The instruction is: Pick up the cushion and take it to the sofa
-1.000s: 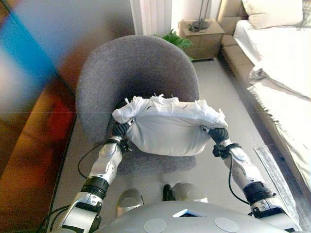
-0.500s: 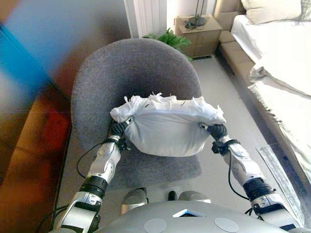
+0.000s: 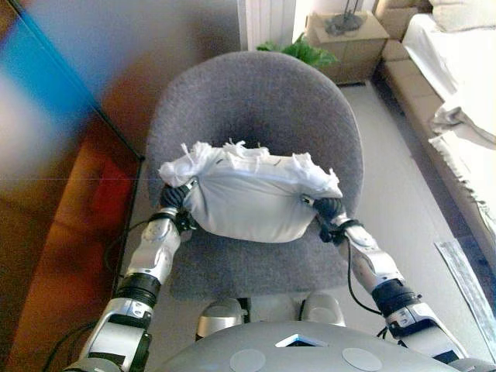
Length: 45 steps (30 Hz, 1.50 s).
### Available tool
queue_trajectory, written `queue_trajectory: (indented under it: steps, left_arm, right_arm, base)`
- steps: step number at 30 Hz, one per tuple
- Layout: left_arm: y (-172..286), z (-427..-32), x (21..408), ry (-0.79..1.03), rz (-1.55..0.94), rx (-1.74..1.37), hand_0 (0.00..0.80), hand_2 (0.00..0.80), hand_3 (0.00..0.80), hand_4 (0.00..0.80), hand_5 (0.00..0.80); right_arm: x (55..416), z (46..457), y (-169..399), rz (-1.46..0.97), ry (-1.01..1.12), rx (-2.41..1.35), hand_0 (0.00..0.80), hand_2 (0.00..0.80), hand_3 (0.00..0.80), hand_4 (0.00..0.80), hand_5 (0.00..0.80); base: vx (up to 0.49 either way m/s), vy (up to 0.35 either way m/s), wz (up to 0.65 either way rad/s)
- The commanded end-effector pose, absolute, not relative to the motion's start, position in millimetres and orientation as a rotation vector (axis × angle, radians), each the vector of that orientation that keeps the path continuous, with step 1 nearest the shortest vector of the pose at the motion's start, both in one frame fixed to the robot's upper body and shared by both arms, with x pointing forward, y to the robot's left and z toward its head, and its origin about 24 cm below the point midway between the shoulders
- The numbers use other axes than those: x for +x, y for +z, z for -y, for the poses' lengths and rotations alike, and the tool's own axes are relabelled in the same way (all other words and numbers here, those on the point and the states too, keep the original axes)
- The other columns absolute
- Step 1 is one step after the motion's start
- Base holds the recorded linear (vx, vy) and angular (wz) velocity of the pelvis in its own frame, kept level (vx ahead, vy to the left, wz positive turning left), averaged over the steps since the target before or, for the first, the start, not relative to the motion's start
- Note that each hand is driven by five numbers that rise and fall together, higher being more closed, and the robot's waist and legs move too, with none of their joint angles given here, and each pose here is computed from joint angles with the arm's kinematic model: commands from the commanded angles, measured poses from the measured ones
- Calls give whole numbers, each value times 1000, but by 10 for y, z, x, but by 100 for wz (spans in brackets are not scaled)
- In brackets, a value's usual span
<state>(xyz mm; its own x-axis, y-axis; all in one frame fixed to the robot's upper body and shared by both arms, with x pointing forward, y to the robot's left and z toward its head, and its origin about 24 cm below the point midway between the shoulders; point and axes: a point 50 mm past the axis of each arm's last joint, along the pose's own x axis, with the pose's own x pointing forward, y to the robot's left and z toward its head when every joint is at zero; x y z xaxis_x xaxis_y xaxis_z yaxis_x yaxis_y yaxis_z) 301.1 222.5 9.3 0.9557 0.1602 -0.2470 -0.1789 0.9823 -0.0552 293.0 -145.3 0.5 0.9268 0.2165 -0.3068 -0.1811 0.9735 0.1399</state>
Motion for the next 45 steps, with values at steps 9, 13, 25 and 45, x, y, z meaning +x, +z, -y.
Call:
queue_trajectory:
  steps: [9,13,25,45]
  left_arm:
    - [1388,-1658,3762,85,235,-187,800,800,800,800,800]
    - [1602,-1558,3819,66,290,-191,800,800,800,800,800]
    - [2303,-1503,3999,55,402,-179,800,800,800,800,800]
    - [2356,-1490,4155,127,287,-216,800,800,800,800,800]
  right_arm:
    - [3709,1185,1527,203,241,215,800,800,800,800,800]
    - [3785,1225,1796,279,227,202,800,800,800,800,800]
    - [3963,1249,2395,376,222,84,800,800,800,800,800]
    - [4183,1317,2493,265,141,18,800,800,800,800,800]
  base:
    - [-116,-50,-3]
    - [-37,22,4]
    - [20,-13,2]
    - [11,-12,9]
